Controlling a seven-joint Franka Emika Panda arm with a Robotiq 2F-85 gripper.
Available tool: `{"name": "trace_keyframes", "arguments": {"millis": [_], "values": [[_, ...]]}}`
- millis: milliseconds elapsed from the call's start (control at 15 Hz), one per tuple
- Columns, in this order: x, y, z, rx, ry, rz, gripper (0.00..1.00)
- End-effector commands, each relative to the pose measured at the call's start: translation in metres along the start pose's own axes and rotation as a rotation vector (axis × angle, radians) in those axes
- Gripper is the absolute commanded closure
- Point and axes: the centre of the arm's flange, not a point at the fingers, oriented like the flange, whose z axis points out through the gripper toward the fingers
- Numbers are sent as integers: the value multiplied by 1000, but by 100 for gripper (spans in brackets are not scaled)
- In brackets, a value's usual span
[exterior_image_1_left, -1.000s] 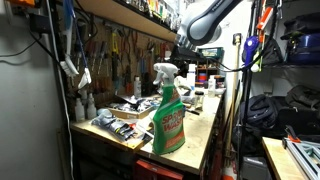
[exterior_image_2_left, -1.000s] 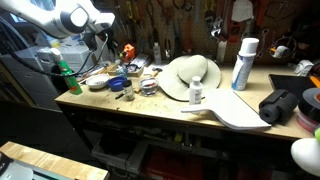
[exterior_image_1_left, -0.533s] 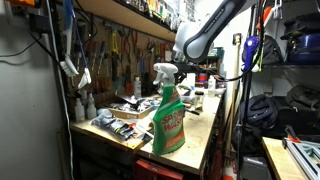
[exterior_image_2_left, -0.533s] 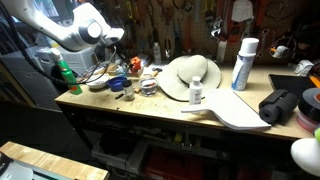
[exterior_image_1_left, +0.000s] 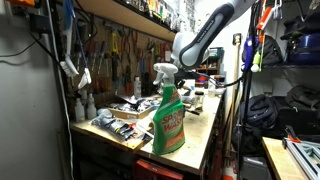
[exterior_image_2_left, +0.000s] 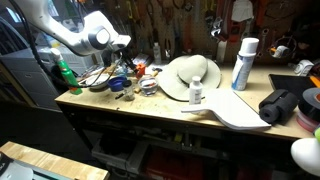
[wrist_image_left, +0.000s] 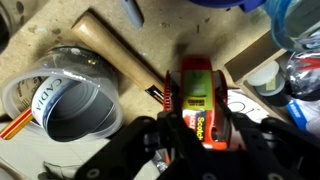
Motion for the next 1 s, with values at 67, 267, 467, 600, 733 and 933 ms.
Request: {"name": "trace_keyframes", "arguments": {"millis": [67, 267, 467, 600, 733, 933], "values": [[4, -3, 2, 4, -12, 49, 26], [17, 1, -51, 114, 16, 115, 4], [6, 27, -113, 265, -53, 107, 0], [-22, 36, -139, 324, -94, 36, 0], [-50, 43, -163, 395, -145, -25, 0], [-46, 10, -162, 424, -146, -29, 0]]}}
